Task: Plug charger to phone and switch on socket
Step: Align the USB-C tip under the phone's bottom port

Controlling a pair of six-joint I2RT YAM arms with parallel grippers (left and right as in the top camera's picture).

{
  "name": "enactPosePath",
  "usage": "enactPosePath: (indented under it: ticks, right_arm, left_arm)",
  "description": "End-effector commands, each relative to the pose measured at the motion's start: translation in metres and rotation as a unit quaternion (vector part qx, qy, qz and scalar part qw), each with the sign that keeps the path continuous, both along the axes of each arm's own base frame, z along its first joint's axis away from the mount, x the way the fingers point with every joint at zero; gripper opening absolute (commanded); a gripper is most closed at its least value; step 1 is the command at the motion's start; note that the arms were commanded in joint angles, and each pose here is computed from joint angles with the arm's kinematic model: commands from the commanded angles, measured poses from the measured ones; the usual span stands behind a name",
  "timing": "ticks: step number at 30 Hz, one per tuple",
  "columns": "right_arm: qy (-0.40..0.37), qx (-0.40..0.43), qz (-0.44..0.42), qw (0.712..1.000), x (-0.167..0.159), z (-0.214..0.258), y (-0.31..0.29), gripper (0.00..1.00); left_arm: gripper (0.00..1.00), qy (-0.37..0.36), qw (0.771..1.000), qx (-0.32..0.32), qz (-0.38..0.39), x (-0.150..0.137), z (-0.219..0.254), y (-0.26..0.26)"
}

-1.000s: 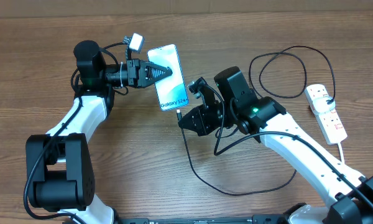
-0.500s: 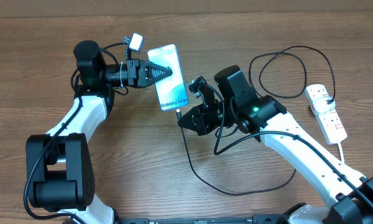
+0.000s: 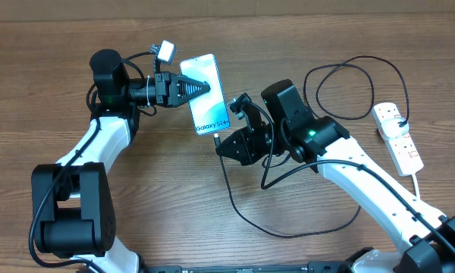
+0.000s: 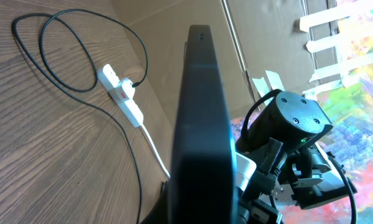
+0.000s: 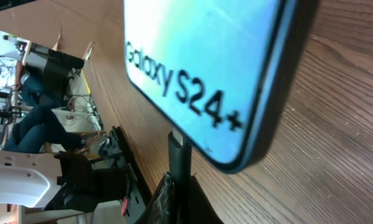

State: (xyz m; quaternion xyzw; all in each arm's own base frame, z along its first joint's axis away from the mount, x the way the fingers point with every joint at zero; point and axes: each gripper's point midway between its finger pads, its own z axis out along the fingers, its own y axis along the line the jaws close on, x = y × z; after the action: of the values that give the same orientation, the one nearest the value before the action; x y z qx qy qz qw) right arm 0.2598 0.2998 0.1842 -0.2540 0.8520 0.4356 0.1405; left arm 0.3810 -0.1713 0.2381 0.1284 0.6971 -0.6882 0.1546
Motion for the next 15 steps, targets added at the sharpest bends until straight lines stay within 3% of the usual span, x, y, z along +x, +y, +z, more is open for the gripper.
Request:
enactPosePath:
  ticks: [1, 15]
  right_arm:
    - [-0.027, 0.024, 0.014, 0.999, 0.0027, 0.0227, 0.0072, 0.04]
    - [-0.044, 0.026, 0.007, 0.999, 0.0091, 0.0247, 0.0084, 0.04]
  left_arm:
    - [0.04, -0.023, 1.0, 0.0, -0.004, 0.0004, 0.0052, -0.0009]
    - [0.04, -0.025, 1.0, 0.0, -0.005, 0.0001, 0.0051, -0.0011]
